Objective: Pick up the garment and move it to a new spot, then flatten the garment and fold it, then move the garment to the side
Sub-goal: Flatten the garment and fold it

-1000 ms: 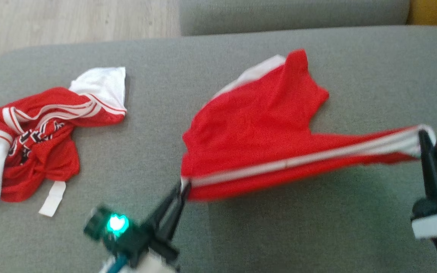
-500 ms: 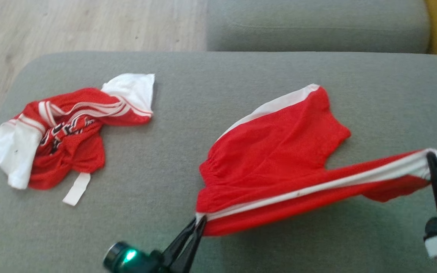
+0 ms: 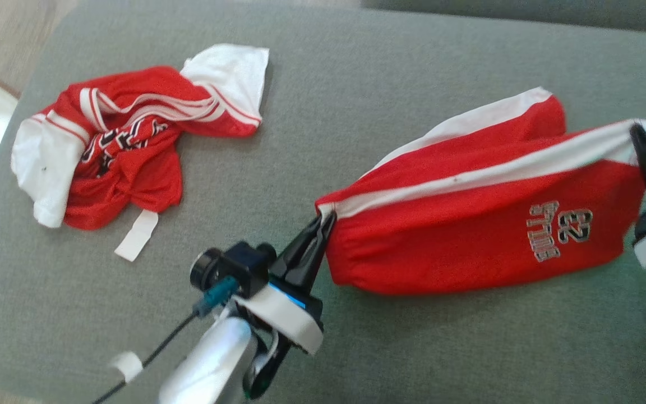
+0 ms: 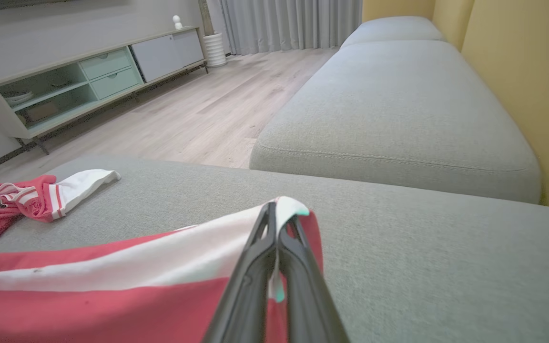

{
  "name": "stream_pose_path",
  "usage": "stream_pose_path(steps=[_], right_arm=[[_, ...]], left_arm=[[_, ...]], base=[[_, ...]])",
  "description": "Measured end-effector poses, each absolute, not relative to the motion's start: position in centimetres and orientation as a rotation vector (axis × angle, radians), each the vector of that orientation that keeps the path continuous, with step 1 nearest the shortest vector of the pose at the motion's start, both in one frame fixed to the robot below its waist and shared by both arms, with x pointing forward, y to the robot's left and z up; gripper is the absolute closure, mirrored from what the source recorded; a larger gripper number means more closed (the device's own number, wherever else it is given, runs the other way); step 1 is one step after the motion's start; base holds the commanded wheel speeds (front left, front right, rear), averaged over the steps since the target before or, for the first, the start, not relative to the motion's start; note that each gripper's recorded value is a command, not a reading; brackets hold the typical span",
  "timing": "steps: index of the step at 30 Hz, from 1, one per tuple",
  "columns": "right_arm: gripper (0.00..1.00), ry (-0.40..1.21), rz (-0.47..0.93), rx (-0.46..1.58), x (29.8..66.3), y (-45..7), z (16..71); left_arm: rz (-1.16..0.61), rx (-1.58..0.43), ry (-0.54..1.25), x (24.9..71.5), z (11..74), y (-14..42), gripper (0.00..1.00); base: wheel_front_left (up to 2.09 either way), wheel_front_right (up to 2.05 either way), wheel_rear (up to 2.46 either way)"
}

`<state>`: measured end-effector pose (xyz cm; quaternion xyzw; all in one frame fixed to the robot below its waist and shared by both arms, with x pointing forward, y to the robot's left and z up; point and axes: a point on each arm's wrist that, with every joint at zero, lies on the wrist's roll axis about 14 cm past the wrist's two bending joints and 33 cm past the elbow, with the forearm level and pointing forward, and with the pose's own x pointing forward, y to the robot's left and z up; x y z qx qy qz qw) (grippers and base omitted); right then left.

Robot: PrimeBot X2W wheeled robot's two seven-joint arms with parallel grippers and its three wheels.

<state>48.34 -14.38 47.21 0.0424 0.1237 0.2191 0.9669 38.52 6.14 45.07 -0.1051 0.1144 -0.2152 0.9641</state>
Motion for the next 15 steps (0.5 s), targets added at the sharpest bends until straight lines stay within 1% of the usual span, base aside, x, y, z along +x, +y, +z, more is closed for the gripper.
stream_pose_path(steps=[7,15], right_arm=[[1.0,0.317,0.518,0.066,51.9,-11.5,44.7],[1.0,0.358,0.567,0.05,54.1,-9.4,43.1]], left_arm=[[-0.373,-0.194,0.255,41.2,43.7,8.0,1.0],[-0.334,-0.212,0.275,41.9,42.4,9.0,1.0]], base=[[0.0,0.0,0.0],[0.0,0.0,0.0]])
